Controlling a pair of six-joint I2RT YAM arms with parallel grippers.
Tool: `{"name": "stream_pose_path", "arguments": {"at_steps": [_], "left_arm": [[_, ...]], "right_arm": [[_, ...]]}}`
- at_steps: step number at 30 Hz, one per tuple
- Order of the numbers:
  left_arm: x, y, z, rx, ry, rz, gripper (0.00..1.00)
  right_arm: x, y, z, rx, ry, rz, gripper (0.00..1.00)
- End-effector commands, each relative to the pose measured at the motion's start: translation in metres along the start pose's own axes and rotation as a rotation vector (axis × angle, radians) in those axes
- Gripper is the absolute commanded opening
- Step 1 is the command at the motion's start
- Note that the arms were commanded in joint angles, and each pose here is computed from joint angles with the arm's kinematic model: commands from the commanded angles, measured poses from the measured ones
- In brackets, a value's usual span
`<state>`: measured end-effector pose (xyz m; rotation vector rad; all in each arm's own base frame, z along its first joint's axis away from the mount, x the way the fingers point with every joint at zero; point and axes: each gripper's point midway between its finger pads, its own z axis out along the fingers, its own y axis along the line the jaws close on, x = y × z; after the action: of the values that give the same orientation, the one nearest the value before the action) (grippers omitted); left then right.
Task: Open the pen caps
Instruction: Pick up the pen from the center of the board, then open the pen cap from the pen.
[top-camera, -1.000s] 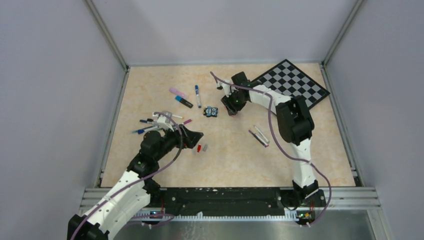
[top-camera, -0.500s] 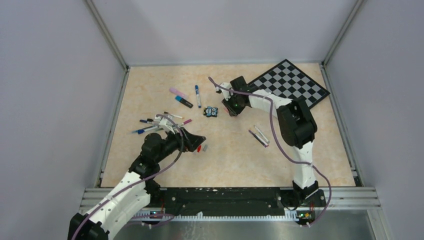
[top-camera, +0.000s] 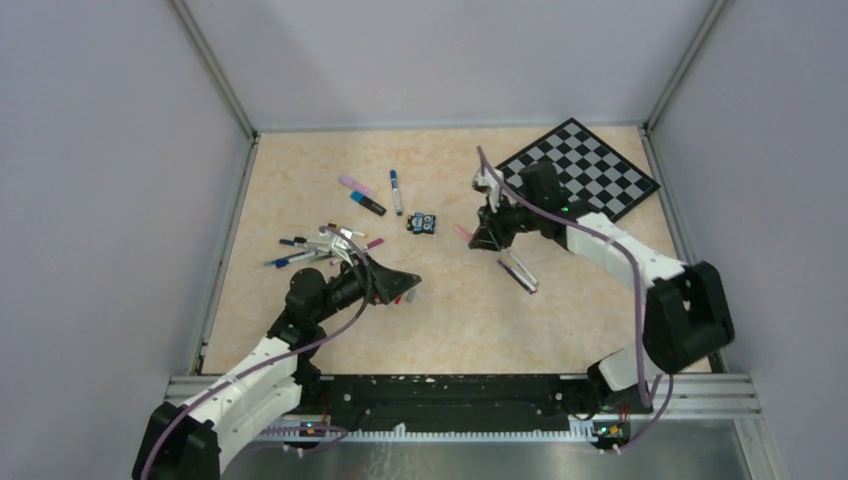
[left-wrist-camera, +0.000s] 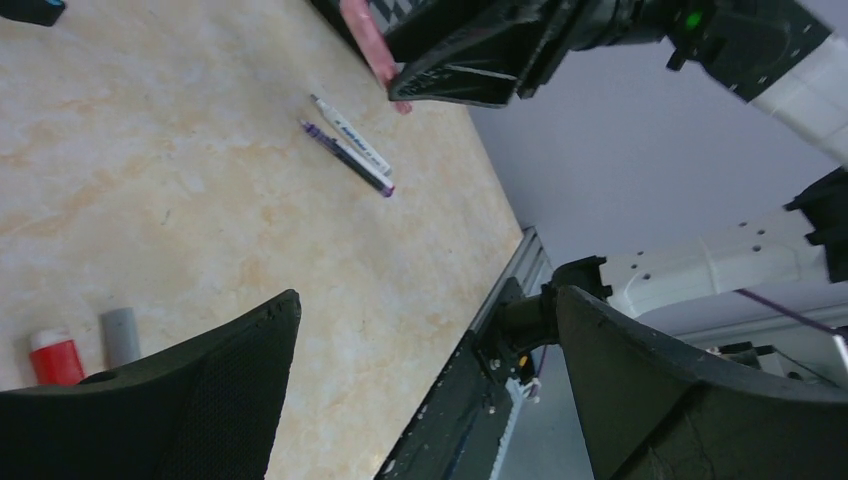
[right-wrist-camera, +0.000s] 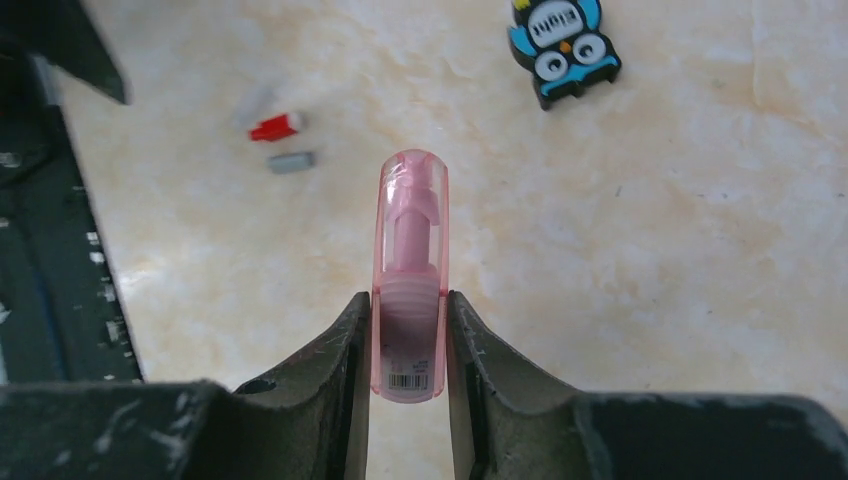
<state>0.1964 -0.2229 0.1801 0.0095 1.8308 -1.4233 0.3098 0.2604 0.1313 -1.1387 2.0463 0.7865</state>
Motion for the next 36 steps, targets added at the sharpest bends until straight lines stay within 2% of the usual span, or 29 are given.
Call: {"name": "stream_pose_path", "arguments": {"at_steps": [1,4,11,17,21,22,28,36], "left_arm": [[-0.013,-0.042,0.004,0.171,-0.044,-0.021,0.99],[-0.018,-0.055,0.011,0.201,-0.068,-0.039,0.99],[-0.02,-0.071,0.051,0.118,-0.103,-0.005,0.97],[-0.013,-0.061,0.091,0.02,-0.071,-0.038,0.84],[-0.004,-0.052,0.115,-0.086,-0.049,-0.039,0.81],[-0.009,-0.049,0.12,-0.12,-0.076,-0.037,0.81],[-0.007,-0.047,0.133,-0.171,-0.105,-0.042,0.7],[0.006,-0.038,0.141,-0.209,-0.084,-0.063,0.56]], "right_arm": [[-0.027,0.06,-0.056,-0.291,-0.276,-0.046,0.0],[-0.021,0.072,-0.074,-0.294,-0.339,-0.101,0.0],[-0.001,0.067,-0.075,-0.229,-0.316,-0.15,0.0],[0.005,0.066,-0.072,-0.225,-0.309,-0.145,0.0],[0.005,0.066,-0.072,-0.226,-0.309,-0.132,0.0],[0.005,0.066,-0.071,-0.227,-0.309,-0.13,0.0],[0.007,0.065,-0.066,-0.213,-0.293,-0.125,0.0],[0.011,0.065,-0.059,-0.197,-0.271,-0.135,0.0]]}}
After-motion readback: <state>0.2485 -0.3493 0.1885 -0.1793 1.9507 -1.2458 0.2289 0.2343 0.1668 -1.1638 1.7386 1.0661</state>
